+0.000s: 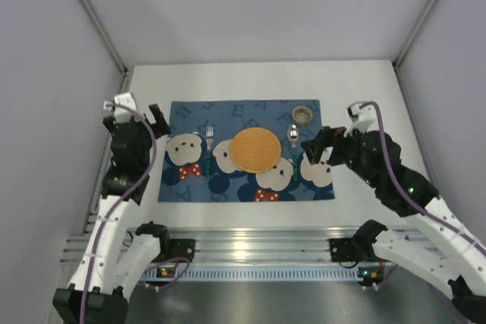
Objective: Set the dinner table for one person
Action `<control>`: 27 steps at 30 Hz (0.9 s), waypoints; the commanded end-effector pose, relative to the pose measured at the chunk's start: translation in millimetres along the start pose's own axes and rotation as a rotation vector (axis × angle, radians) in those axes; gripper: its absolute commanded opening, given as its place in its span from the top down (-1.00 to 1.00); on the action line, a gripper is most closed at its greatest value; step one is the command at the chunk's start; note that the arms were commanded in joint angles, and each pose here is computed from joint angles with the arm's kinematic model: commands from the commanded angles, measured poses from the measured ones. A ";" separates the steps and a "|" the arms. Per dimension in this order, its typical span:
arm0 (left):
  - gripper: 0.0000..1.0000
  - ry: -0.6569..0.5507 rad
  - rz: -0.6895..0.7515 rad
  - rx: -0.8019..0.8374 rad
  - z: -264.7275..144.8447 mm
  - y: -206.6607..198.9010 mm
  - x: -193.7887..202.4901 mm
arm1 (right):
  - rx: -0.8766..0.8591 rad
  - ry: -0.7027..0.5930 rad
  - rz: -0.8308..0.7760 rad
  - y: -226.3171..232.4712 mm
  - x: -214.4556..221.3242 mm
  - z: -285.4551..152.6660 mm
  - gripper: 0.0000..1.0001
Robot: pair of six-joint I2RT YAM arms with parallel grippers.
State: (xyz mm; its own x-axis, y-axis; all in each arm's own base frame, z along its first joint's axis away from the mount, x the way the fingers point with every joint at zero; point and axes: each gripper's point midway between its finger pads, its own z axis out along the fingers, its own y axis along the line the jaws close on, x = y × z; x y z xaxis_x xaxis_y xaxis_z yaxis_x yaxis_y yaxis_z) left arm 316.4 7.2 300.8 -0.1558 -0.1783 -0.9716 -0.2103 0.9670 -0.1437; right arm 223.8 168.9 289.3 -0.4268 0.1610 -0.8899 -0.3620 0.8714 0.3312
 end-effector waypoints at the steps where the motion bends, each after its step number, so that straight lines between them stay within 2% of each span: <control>1: -0.97 -0.250 0.110 -0.054 17.4 23.4 27.8 | 0.052 -0.096 0.060 -21.6 17.5 5.5 -0.99; 2: -0.97 -0.238 0.118 -0.020 20.0 19.4 38.9 | 0.013 -0.082 0.042 -17.2 23.6 3.5 -0.99; 5: -0.97 -0.095 0.167 0.075 37.1 6.7 97.0 | 0.006 -0.041 0.069 -20.1 41.2 -1.8 -0.99; 8: -0.97 -0.028 0.183 0.013 48.6 24.6 138.3 | 0.043 -0.012 0.072 -27.7 49.1 -3.6 -0.99; 11: -0.97 -0.002 0.182 0.012 63.3 30.8 157.2 | 0.136 0.024 0.057 -41.9 51.9 -3.8 -0.99; 13: -0.97 -0.047 0.143 0.025 73.1 29.3 151.4 | 0.170 0.054 0.038 -45.5 50.2 -5.1 -0.99; 15: -0.97 0.007 0.137 0.035 86.4 31.4 173.7 | 0.179 0.060 0.024 -45.3 46.1 -6.1 -0.99; 16: -0.97 -0.016 0.136 0.026 92.5 35.3 171.2 | 0.184 0.071 0.018 -45.6 47.1 -4.9 -0.99; 18: -0.96 0.007 0.149 0.020 108.9 40.7 179.2 | 0.181 0.080 0.013 -44.5 46.6 -4.7 -1.00; 20: -0.97 0.104 0.134 0.032 118.0 39.0 196.9 | 0.175 0.081 0.014 -42.1 44.1 -3.8 -1.00; 22: -0.97 0.088 0.089 0.080 123.5 26.6 191.6 | 0.176 0.087 0.028 -40.4 44.4 -1.7 -0.99; 23: -0.96 0.042 0.089 0.173 119.0 11.7 188.7 | 0.176 0.088 0.043 -39.1 44.1 -0.5 -0.99; 24: -0.97 0.038 0.103 0.188 116.1 10.6 193.6 | 0.177 0.089 0.048 -38.6 44.0 0.8 -1.00; 26: -0.97 -0.066 0.089 0.190 112.2 13.1 187.8 | 0.186 0.104 0.053 -37.8 44.8 5.7 -1.00; 27: -0.97 -0.047 0.096 0.179 110.0 17.0 197.2 | 0.181 0.101 0.058 -35.2 41.3 6.4 -0.99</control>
State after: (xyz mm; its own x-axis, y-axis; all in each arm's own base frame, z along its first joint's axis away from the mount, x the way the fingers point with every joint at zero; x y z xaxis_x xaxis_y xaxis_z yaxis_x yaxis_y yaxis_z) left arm 380.7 17.9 58.1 -0.3009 -0.0698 -0.9511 -0.0881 0.9951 -0.0452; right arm 216.4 142.2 214.3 -0.5606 0.1251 -0.8186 -0.1907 0.9424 0.2747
